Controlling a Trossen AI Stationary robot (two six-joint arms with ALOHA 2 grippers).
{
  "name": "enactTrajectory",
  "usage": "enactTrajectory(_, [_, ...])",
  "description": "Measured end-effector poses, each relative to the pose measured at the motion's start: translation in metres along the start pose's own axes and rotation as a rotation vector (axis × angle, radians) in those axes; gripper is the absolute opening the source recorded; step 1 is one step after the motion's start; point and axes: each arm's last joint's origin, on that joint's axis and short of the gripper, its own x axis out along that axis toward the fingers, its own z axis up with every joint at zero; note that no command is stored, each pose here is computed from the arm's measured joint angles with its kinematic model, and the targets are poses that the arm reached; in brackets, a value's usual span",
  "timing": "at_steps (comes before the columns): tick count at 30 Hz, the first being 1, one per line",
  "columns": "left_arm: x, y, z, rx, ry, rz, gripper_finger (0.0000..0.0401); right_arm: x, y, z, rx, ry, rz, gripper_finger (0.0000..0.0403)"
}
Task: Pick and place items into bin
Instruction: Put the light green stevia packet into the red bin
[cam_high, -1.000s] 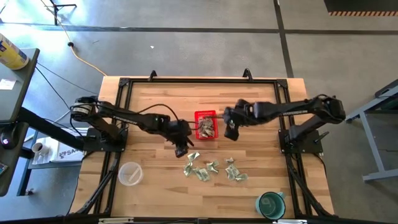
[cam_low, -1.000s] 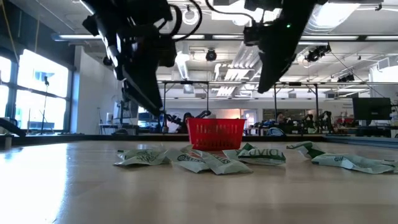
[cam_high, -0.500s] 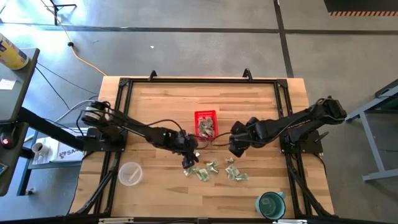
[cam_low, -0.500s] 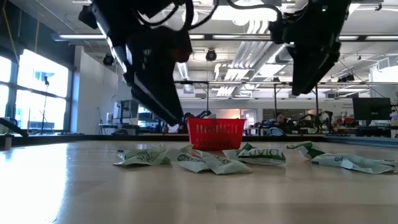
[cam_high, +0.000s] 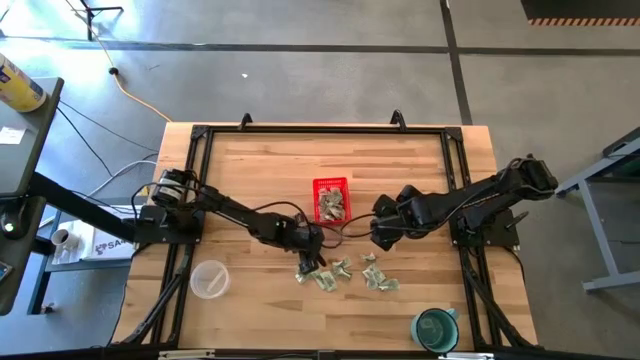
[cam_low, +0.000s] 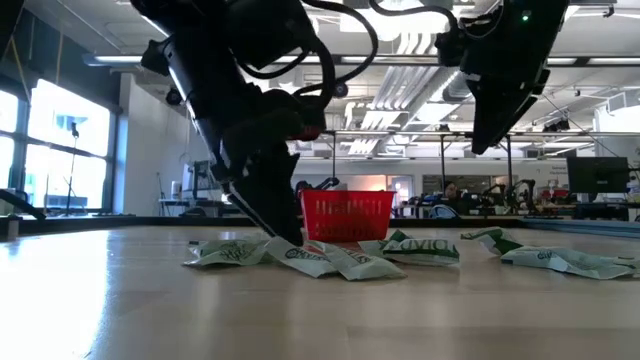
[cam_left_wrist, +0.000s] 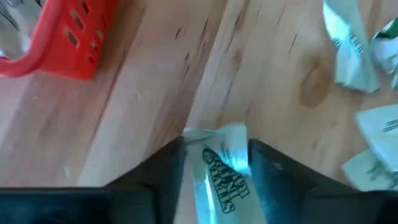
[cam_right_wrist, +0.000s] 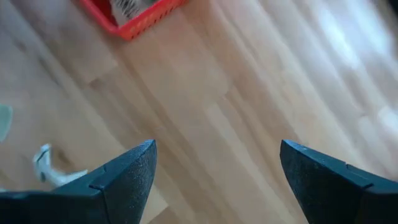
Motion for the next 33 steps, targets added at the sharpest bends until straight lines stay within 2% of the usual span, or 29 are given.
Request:
enactTrajectory(3, [0.000, 0.002, -0.002, 0.072, 0.011, 0.044, 0.0148, 0.000, -0.001, 0.001, 0.000, -0.040, -0.035, 0.0330])
enactTrajectory(7, [-0.001, 0.007, 0.000, 0.161, 0.015, 0.071, 0.0043, 0.000, -0.001, 0.002, 0.000, -0.053, -0.047, 0.0330])
enactTrajectory(8, [-0.003, 0.010, 0.001, 0.167, 0.018, 0.069, 0.0030, 0.000, -0.001, 0.002, 0.000, -0.056, -0.049, 0.0330])
enactTrajectory(12, [-0.022, 0.031, 0.012, 0.146, 0.074, 0.144, 0.0038, -0.007, -0.004, 0.001, 0.002, -0.101, -0.054, 0.0330])
enactTrajectory(15, [-0.056, 0.043, 0.045, 0.144, -0.009, 0.176, 0.0046, -0.015, -0.010, -0.003, 0.029, -0.120, -0.069, 0.0330])
enactTrajectory(17, [-0.077, 0.051, 0.064, 0.164, -0.063, 0.180, 0.0036, -0.020, -0.014, -0.006, 0.037, -0.115, -0.078, 0.0330])
enactTrajectory(22, [-0.102, 0.071, 0.108, 0.233, -0.267, 0.131, 0.0031, -0.026, -0.014, -0.014, 0.021, -0.073, -0.051, 0.0330])
enactTrajectory(25, [-0.090, 0.085, 0.117, 0.229, -0.254, 0.036, 0.0036, -0.027, -0.010, -0.017, 0.000, -0.053, -0.027, 0.0330])
enactTrajectory(29, [-0.060, 0.098, 0.114, 0.159, -0.167, 0.002, 0.0112, -0.028, -0.002, -0.021, -0.024, -0.050, 0.025, 0.0330])
enactTrajectory(33, [-0.057, 0.100, 0.110, 0.082, -0.114, 0.001, 0.0208, -0.025, 0.013, -0.029, -0.154, -0.015, 0.132, 0.0330])
